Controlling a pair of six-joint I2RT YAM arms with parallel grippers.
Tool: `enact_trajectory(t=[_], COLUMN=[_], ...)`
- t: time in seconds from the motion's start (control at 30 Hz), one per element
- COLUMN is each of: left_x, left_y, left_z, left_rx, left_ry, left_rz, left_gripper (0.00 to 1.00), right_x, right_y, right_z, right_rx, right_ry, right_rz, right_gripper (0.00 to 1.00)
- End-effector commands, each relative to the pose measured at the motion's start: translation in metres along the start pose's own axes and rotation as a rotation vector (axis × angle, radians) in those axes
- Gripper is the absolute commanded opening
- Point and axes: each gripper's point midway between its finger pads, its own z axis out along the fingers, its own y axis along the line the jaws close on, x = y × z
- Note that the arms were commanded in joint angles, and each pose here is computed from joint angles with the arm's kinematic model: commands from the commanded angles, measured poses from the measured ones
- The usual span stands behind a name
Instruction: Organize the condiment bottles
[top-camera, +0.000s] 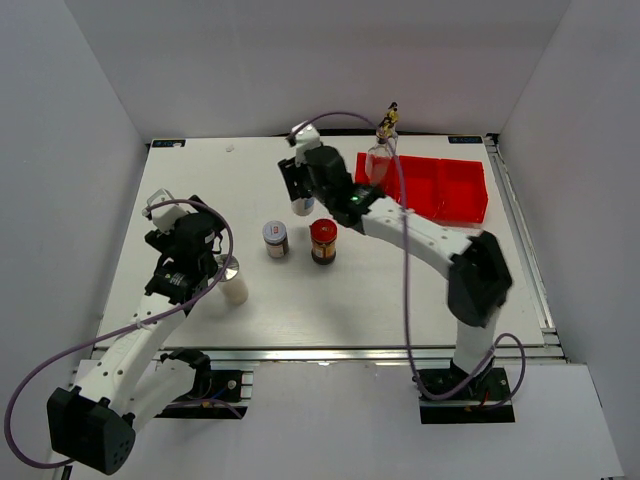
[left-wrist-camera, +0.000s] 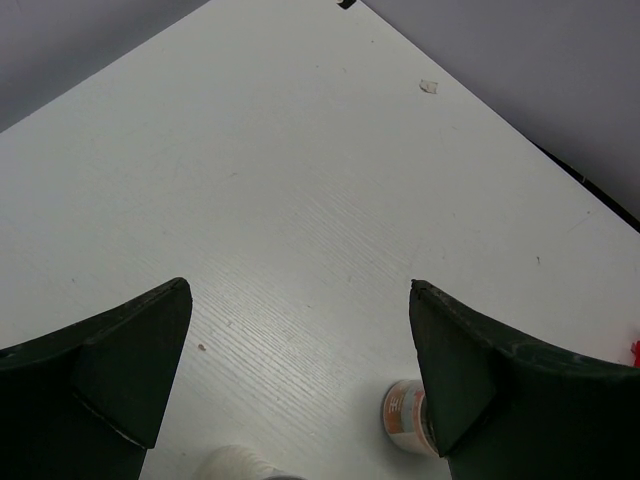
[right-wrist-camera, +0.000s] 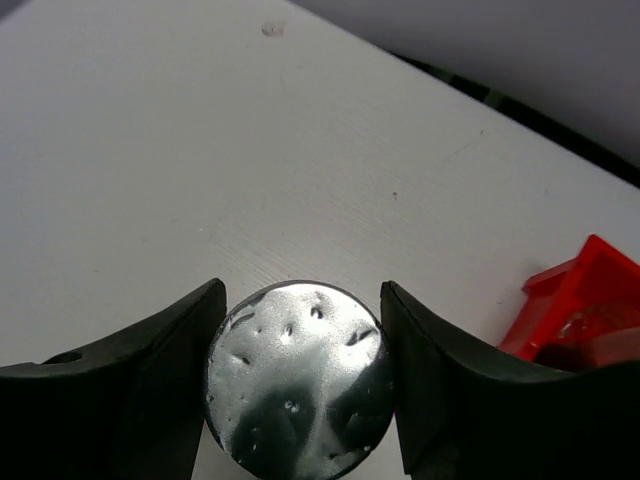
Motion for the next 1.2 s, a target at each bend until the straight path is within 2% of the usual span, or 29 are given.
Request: enact_trajectory(t=[0.0,0.13,0.17,0.2,0.27,0.4,0.53,0.67,0.77,0.83,0.93,1.17], left_x=[-0.004,-0.003,-0.001,0.0,0.0,-0.003,-0.004,-0.006,-0.008,-0.009,-0.01,-0.012], left_y=[-0.001,-0.003,-0.003,-0.002,-0.002,-0.004,-0.006,-0.004,-0.002,-0.001,-0.001,-0.004], left_z=[-0.002,-0.002,-0.002,-0.001,-0.001,-0.001,-0.002,-0.003,-0.004,-0.004,-0.004,0.0], left_rx=[0.016,0.025,0.027,0.022,0.019,0.018,0.025,0.014,0.005,0.0,-0.007,-0.015], left_ry=[0.001,0.008,0.01,0.011,0.013,0.011,0.015,0.017,0.012,0.01,0.006,0.003], left_rz=[-0.003,0.006,0.009,0.012,0.014,0.002,-0.004,-0.007,-0.008,-0.006,-0.004,0.006], left_gripper=[0.98,0.98,0.98,0.98,0.98,0.98,0.98,0.98,0.98,0.98,0.98,0.98], right_x=[-0.135,-0.12,-0.093,-0.1,-0.079,-0.046,-0.032,-0.015,-0.012,-0.027,-0.018,-0.006], right_y=[-0.023,-0.063,-0.071,-0.09,-0.125,-0.199,-0.235,-0.259,-0.284,-0.296,-0.318,-0.345], right_z=[-0.1,-0.156,-0.158,-0.184,-0.207,-0.232,-0.236,-0.202,-0.176,-0.164,-0.129,-0.082], right_rx=[-0.006,0.11,0.138,0.202,0.289,0.42,0.491,0.476,0.503,0.525,0.586,0.632], right_ry=[-0.377,-0.41,-0.365,-0.396,-0.363,-0.324,-0.305,-0.233,-0.222,-0.267,-0.231,-0.19], right_rz=[0.035,0.013,-0.006,0.016,0.039,0.138,0.186,0.207,0.214,0.208,0.189,0.187], right_gripper=[0.2,0.19,0.19,0.19,0.18,0.16,0.16,0.15,0.12,0.12,0.12,0.12])
